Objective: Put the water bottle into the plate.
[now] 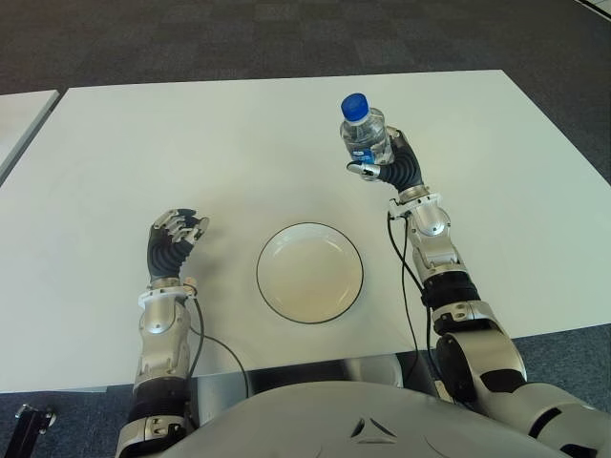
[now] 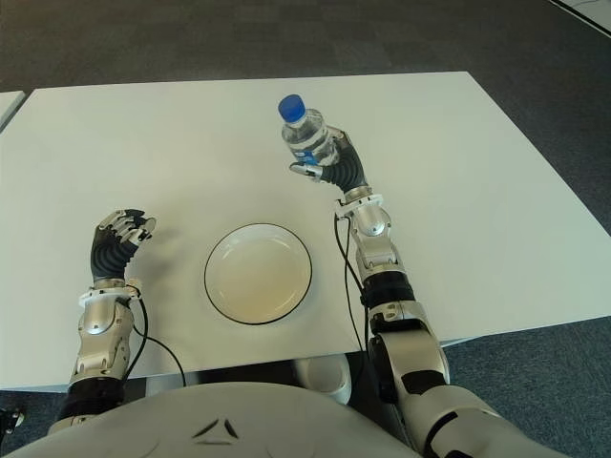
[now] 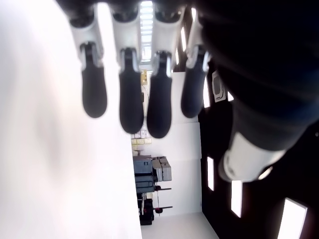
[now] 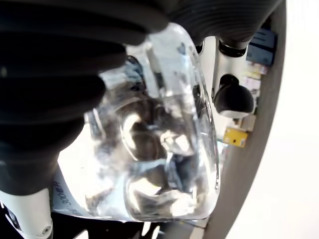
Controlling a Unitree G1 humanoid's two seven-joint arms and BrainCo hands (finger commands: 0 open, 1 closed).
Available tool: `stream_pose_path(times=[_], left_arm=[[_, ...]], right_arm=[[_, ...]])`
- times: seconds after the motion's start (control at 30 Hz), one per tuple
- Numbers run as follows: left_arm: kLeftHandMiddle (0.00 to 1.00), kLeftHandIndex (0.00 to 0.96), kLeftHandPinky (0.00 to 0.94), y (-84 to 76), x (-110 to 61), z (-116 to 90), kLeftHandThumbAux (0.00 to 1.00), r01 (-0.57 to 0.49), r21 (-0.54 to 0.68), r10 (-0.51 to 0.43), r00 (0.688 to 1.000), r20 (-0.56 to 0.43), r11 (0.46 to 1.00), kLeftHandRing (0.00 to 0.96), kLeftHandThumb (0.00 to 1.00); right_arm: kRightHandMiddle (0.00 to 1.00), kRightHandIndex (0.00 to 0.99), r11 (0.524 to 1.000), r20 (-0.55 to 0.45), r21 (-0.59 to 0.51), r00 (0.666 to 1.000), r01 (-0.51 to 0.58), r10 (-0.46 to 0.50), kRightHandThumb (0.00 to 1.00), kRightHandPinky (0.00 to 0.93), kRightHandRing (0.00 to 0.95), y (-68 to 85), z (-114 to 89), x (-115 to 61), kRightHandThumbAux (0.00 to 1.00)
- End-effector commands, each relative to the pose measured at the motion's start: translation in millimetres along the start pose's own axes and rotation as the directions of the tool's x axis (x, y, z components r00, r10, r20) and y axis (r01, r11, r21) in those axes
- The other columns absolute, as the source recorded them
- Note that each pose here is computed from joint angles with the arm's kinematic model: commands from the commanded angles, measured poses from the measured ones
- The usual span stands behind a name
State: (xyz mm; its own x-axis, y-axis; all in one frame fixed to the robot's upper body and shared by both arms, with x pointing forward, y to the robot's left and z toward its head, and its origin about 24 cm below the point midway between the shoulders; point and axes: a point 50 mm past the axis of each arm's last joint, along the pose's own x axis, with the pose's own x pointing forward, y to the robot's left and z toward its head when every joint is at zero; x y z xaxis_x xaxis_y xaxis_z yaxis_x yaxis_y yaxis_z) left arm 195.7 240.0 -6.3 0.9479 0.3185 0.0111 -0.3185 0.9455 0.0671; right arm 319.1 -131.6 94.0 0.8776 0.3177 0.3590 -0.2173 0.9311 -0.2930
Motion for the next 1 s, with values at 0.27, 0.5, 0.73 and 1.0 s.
stream_pose_path(times=[0.27, 0.5, 0.73, 1.0], left_arm=[[0.557, 0.432, 0.51, 0.9, 1.0, -1, 0.711, -0.004, 0.013, 0.004, 1.0, -0.005, 1.0, 0.529, 0.707], [0.548, 0.432, 0.501, 1.2, 0.1, -2, 0.711, -0.007, 0.006, 0.007, 1.0, -0.003, 1.0, 0.523, 0.707], [0.532, 0.432, 0.501, 1.1, -0.9, -1, 0.712, 0.0, 0.0, 0.0, 1.0, -0.002, 1.0, 0.515, 0.707], [0.539, 0.432, 0.512, 1.1, -1.7, 0, 0.712, 0.013, 0.012, -0.013, 1.0, 0.003, 1.0, 0.525, 0.706]], right_arm=[[0.871, 0.438, 0.988, 0.183, -0.067, 0.972, -0.14, 0.15, 0.697, 0.851, 0.866, 24.3, 36, -2.8, 0.724], [0.877, 0.438, 0.959, 0.213, -0.158, 0.94, -0.237, 0.267, 0.699, 0.87, 0.874, 35.5, 43, -9.1, 0.725], [0.891, 0.438, 0.904, 0.214, -0.213, 0.885, -0.371, 0.414, 0.701, 0.889, 0.888, 50.3, 43, -13.8, 0.725], [0.903, 0.438, 0.812, 0.168, -0.278, 0.806, -0.514, 0.568, 0.702, 0.887, 0.898, 65.5, 32, -21.5, 0.724]])
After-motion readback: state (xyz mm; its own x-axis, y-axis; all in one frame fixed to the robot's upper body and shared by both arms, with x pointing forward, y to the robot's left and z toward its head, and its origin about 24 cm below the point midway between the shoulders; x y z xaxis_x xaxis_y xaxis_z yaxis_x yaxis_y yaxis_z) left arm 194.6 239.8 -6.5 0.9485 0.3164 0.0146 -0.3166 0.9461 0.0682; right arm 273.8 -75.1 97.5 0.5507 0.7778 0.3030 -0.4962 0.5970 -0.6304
